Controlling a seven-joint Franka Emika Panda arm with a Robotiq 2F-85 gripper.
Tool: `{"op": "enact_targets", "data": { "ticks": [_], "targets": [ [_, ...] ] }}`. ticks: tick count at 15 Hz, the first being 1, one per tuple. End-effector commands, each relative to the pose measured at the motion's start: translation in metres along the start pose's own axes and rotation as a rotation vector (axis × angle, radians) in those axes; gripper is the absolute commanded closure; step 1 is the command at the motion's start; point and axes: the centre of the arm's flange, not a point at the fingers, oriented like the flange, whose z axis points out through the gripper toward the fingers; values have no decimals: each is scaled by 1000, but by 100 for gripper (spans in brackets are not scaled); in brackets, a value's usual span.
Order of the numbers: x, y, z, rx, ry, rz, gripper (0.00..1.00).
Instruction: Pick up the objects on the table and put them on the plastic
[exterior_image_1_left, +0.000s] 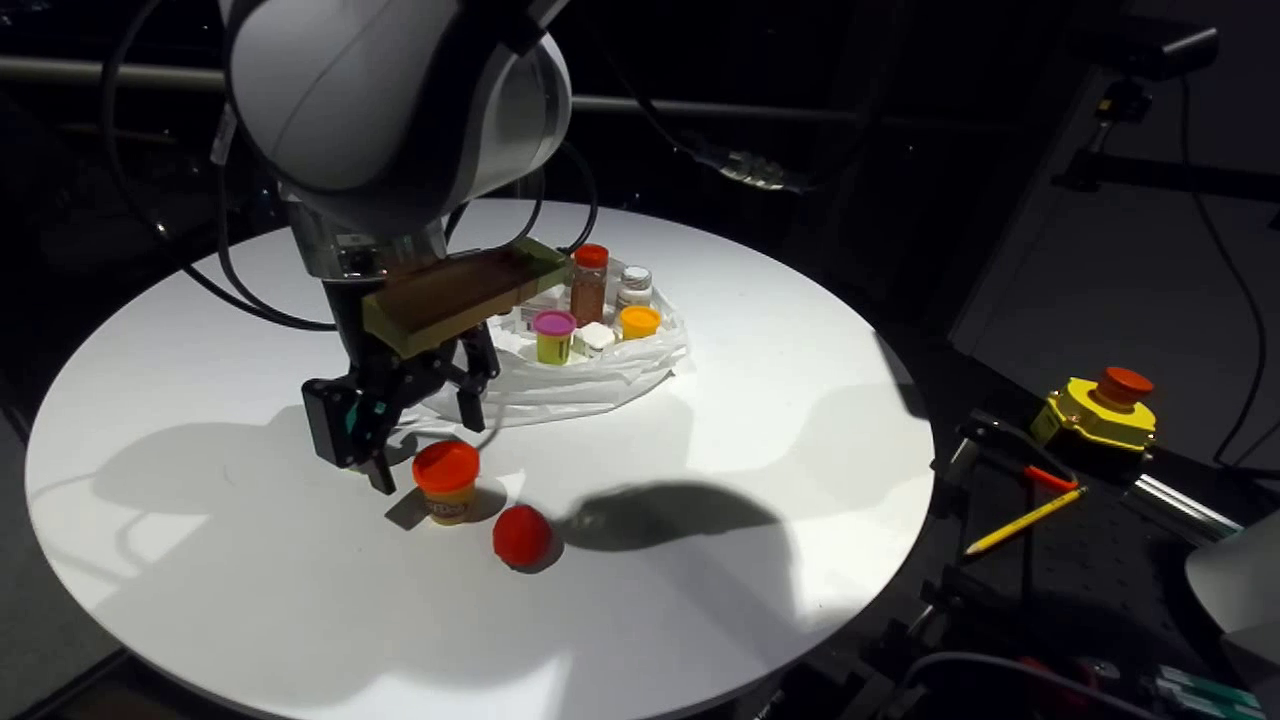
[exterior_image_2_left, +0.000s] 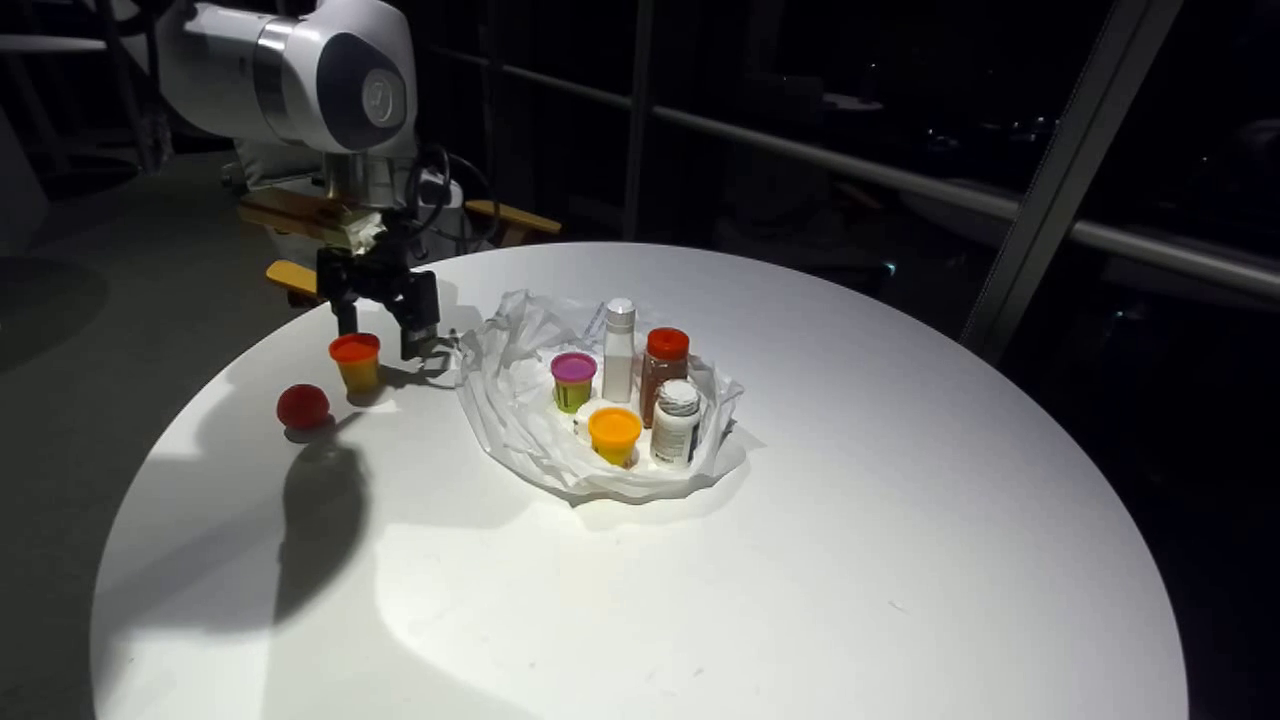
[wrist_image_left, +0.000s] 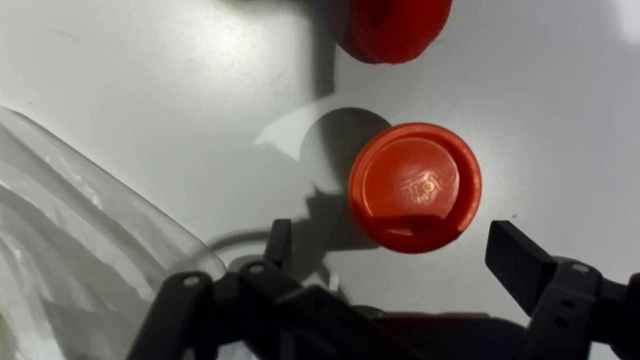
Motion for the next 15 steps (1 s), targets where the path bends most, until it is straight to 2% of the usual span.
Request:
{"op": "enact_targets", "data": {
  "ticks": [1, 5, 10, 11, 13, 15],
  "targets": [
    [4, -17, -5, -6, -23, -38, 0],
    [-9, -27, -1, -39, -16, -20, 0],
    [-14, -23, 7, -54, -26, 62, 1],
    [-14, -21, 8, -53, -26, 78, 20],
    [-17, -18, 8, -56, -17, 104, 30],
    [-19, -16, 9, -65, -4, 133, 45]
  ]
}}
